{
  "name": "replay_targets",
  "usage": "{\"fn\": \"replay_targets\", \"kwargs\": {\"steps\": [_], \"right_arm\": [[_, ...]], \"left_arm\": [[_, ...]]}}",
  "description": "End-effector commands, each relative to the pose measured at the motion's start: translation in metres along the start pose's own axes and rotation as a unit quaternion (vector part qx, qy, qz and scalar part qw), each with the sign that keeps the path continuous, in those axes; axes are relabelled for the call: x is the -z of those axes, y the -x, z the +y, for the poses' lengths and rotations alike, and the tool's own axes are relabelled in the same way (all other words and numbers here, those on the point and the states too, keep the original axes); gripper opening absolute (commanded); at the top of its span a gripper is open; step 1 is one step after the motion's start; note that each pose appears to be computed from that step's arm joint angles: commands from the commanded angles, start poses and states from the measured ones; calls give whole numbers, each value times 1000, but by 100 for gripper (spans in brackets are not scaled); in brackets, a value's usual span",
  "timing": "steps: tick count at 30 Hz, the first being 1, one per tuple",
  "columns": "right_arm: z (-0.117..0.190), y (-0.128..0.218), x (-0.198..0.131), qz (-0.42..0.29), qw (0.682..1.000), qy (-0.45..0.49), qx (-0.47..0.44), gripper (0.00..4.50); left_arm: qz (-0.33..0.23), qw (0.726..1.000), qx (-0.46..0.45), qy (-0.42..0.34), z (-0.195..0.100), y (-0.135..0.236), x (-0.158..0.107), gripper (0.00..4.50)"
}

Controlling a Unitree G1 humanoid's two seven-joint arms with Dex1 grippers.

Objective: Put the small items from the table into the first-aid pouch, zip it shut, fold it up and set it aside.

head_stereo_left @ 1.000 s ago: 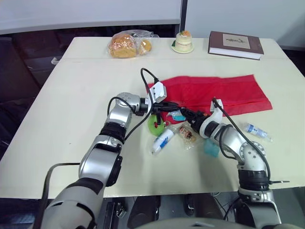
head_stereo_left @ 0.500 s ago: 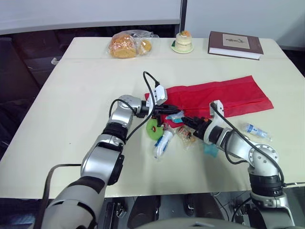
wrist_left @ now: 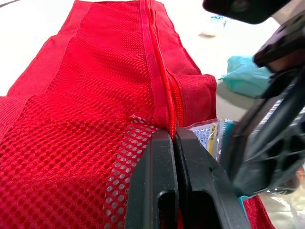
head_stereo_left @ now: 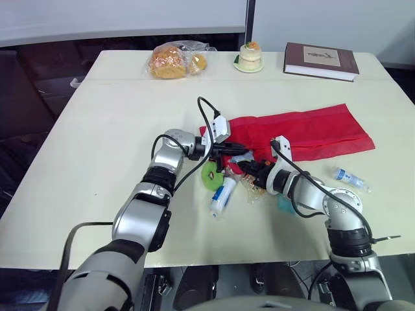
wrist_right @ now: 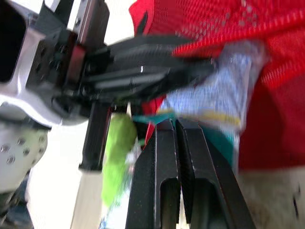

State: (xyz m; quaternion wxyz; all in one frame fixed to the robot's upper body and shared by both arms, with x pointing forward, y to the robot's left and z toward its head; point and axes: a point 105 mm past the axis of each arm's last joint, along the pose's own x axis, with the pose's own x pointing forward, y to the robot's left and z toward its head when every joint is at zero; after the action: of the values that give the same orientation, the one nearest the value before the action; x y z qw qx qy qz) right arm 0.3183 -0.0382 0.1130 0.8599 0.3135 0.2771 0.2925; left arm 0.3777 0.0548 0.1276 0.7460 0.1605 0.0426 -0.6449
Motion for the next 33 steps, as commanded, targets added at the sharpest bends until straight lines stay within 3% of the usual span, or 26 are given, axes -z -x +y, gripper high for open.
{"fn": "replay_targets", "kwargs": {"steps": [1, 18, 26, 33], "right_arm": [[2, -1, -9, -19, 1000, 7, 2, 12], [-7, -6, -20, -58, 995, 69, 43, 12], [-10, 6, 1, 7, 988, 145, 46, 12], [-17, 4, -7, -10, 978, 195, 76, 12]], "left_arm": [[-24, 999, 11, -18, -2, -3, -16, 0], [-19, 999, 29, -6, -11, -6, -10, 0], [-13, 1000, 27, -3, -12, -5, -3, 0], [-10, 999, 36, -1, -15, -7, -1, 0]]}}
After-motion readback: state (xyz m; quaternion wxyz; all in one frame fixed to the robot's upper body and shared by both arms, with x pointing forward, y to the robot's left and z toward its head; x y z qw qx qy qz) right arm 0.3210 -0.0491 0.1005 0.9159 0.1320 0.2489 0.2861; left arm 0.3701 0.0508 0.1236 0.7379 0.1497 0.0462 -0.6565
